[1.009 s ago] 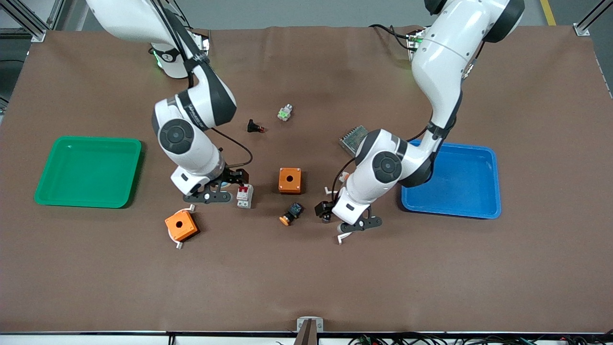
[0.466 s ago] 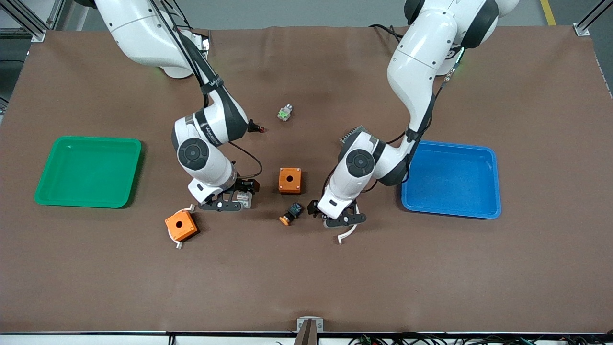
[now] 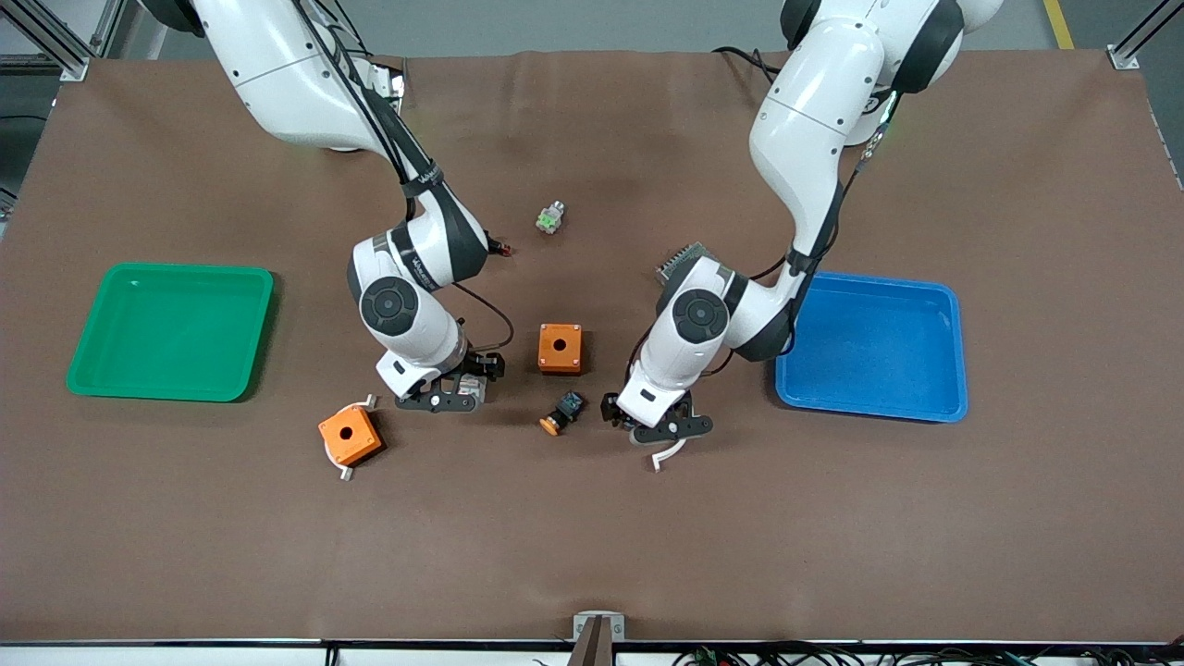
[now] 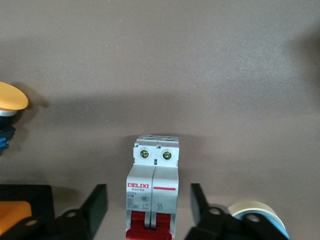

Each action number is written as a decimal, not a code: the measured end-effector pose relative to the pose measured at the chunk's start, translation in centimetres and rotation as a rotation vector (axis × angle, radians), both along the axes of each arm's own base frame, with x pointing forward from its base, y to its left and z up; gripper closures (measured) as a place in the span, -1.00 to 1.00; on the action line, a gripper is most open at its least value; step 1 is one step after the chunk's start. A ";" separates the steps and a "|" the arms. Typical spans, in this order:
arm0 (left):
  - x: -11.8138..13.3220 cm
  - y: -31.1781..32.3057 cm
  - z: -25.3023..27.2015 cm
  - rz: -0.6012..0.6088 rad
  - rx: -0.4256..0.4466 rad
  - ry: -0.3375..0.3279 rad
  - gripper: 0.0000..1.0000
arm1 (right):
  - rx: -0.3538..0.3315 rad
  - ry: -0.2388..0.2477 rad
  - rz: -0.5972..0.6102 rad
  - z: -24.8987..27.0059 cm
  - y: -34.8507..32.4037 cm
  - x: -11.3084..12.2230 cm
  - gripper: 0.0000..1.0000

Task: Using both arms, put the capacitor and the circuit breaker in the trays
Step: 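Grasp the breaker with the right gripper while the left gripper grasps the capacitor, then carry the breaker to the green tray while the left gripper carries the capacitor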

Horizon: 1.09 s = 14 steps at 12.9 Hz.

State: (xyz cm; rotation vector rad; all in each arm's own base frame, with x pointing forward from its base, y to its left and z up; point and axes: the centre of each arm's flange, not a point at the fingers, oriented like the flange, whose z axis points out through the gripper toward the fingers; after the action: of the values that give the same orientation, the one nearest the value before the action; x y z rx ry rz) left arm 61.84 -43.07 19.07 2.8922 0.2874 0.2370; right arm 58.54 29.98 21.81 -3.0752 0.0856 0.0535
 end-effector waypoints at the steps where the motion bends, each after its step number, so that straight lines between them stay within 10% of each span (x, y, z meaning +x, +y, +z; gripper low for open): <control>1: 0.1 0.1 0.1 0.002 -0.001 -0.005 -0.56 | 0.000 0.000 0.000 -0.1 0.0 0.0 -0.40; 6: 0.0 -0.4 0.4 0.003 -0.014 -0.027 -0.30 | 0.000 0.001 -0.001 -0.4 0.2 0.4 0.22; 14: -0.3 -1.0 0.5 0.011 -0.019 -0.029 0.23 | -0.037 0.095 -0.015 15.3 -4.8 2.1 0.21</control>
State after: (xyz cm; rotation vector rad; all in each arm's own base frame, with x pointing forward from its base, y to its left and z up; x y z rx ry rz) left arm 61.57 -44.06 19.61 2.8668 0.2989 0.2760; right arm 60.62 25.19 37.09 -3.1078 0.1152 0.1999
